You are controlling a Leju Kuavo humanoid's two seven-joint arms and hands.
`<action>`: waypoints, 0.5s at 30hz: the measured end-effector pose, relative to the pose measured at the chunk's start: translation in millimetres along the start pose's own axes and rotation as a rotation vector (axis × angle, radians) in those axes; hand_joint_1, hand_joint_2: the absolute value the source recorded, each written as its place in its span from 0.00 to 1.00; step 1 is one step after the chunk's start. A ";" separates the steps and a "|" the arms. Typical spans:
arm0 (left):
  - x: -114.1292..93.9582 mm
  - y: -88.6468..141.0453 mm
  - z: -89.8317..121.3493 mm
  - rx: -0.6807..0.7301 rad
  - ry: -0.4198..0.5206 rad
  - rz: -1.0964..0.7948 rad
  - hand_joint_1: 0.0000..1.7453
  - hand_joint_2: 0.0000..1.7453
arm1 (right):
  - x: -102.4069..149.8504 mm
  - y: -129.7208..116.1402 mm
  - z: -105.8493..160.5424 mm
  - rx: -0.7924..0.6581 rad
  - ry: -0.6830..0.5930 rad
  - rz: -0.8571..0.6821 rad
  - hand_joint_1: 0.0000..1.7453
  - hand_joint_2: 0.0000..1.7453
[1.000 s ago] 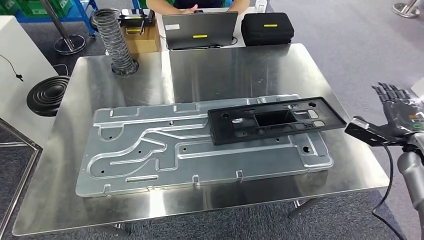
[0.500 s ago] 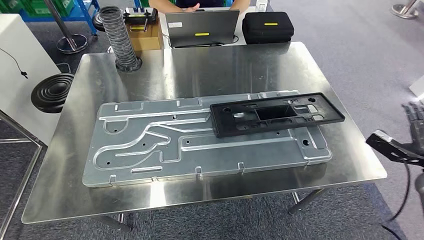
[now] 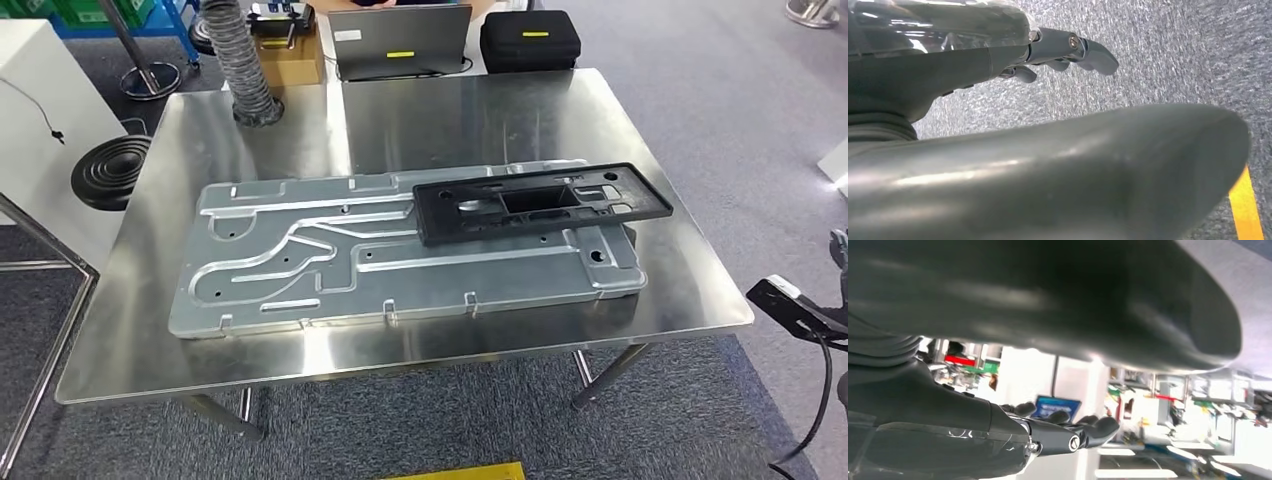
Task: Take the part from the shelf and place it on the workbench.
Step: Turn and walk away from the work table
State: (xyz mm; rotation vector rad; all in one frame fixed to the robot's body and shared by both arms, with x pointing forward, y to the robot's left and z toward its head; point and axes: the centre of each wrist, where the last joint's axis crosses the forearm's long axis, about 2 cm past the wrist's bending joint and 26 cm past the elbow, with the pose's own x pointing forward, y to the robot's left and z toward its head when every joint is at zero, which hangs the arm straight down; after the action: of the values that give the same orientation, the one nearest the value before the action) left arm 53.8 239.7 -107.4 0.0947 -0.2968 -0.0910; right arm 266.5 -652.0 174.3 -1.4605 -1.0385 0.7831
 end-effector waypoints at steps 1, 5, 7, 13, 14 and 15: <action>-0.4 0.0 0.1 0.000 0.001 0.000 0.00 0.00 | -0.3 0.8 0.4 0.000 0.003 -0.001 0.00 0.00; -0.5 0.5 0.0 0.001 0.005 0.004 0.00 0.00 | -1.0 4.3 2.4 0.004 0.009 -0.003 0.00 0.00; -0.7 0.8 0.0 0.002 0.006 0.006 0.00 0.00 | 0.7 7.3 2.8 0.010 0.010 -0.006 0.00 0.00; -1.6 0.5 0.1 0.003 0.008 0.008 0.00 0.00 | 5.8 13.2 2.2 0.026 0.017 -0.018 0.00 0.00; -1.4 0.5 0.1 0.003 0.008 0.008 0.00 0.00 | 6.0 12.7 1.5 0.024 0.020 -0.021 0.00 0.00; -1.2 0.4 0.1 0.003 0.007 0.008 0.00 0.00 | 5.9 12.4 1.0 0.022 0.022 -0.024 0.00 0.00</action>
State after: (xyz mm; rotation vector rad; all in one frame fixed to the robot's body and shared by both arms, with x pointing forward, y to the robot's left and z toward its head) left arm 52.7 240.2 -107.6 0.0968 -0.2900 -0.0826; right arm 270.1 -646.1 162.4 -1.4330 -1.0255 0.7575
